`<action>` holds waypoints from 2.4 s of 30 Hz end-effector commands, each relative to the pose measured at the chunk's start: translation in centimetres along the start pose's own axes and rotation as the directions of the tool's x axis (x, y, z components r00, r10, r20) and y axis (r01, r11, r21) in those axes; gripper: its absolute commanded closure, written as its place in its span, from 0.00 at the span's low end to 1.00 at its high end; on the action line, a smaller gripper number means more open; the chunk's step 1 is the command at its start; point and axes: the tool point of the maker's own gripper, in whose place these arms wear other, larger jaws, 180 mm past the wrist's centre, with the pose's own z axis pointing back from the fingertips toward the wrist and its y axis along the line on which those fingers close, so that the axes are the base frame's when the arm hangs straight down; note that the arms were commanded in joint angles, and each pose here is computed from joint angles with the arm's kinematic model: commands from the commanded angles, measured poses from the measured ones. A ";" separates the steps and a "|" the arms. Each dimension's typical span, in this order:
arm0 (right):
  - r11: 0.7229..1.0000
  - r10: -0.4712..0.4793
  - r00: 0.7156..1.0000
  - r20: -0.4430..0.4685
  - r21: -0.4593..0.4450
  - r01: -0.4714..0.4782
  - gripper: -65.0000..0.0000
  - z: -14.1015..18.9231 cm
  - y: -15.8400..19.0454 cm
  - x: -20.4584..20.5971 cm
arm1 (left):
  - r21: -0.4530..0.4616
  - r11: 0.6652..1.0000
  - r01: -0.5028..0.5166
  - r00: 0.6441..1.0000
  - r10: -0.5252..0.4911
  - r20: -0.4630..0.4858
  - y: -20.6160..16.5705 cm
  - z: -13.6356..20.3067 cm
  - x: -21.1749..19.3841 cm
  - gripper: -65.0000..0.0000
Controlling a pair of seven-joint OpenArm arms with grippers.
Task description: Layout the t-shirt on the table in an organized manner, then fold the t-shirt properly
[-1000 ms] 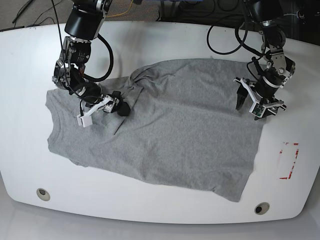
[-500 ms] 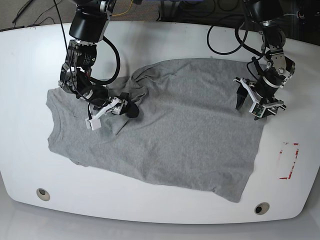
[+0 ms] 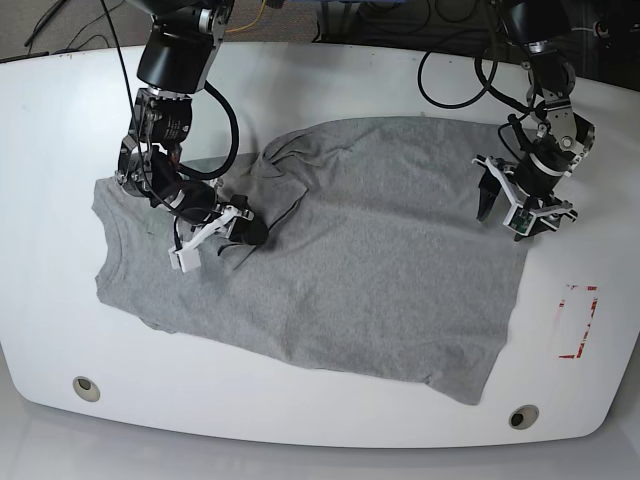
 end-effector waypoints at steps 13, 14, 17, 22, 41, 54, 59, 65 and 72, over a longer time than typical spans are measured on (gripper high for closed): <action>0.993 0.094 0.996 0.013 -0.068 -0.093 0.93 0.0 -0.5 2.5 | 0.018 1.000 0.016 0.999 -0.017 0.051 1.2 0.3 1.5 0.40; 0.993 0.097 0.995 0.011 -0.073 -0.096 0.91 0.0 -0.5 2.5 | 0.018 1.000 0.016 0.999 -0.017 0.051 1.2 0.3 1.5 0.40; 0.990 0.110 0.994 0.001 -0.092 -0.109 0.78 0.1 -0.8 2.5 | 0.018 1.000 0.016 0.999 -0.017 0.051 1.2 0.3 1.5 0.40; 0.984 0.132 0.991 -0.011 -0.122 -0.132 0.50 0.3 -1.3 2.7 | 0.017 1.000 0.015 0.999 -0.016 0.052 1.2 0.3 1.5 0.40; 0.801 0.570 0.810 -0.136 -0.125 -0.585 0.31 -3.1 3.9 7.5 | 0.017 1.000 0.015 0.999 -0.016 0.052 1.2 0.3 1.5 0.40; 0.572 0.761 0.599 -0.250 -0.180 -0.801 0.31 -4.9 3.3 7.1 | 0.019 1.000 0.014 0.999 -0.015 0.048 1.3 0.4 1.3 0.40; 0.587 0.741 0.612 -0.277 -0.177 -0.790 0.31 -5.6 1.8 6.6 | 0.019 1.000 0.013 0.999 -0.014 0.049 1.2 0.3 1.3 0.40; 0.634 0.713 0.653 -0.255 -0.163 -0.756 0.31 -6.5 0.9 6.2 | 0.019 1.000 0.013 0.999 -0.014 0.049 1.2 0.3 1.3 0.40; 0.692 0.661 0.717 -0.219 -0.190 -0.696 0.31 -6.6 -0.6 6.7 | 0.018 1.000 0.010 0.999 -0.011 0.050 1.1 0.3 1.4 0.40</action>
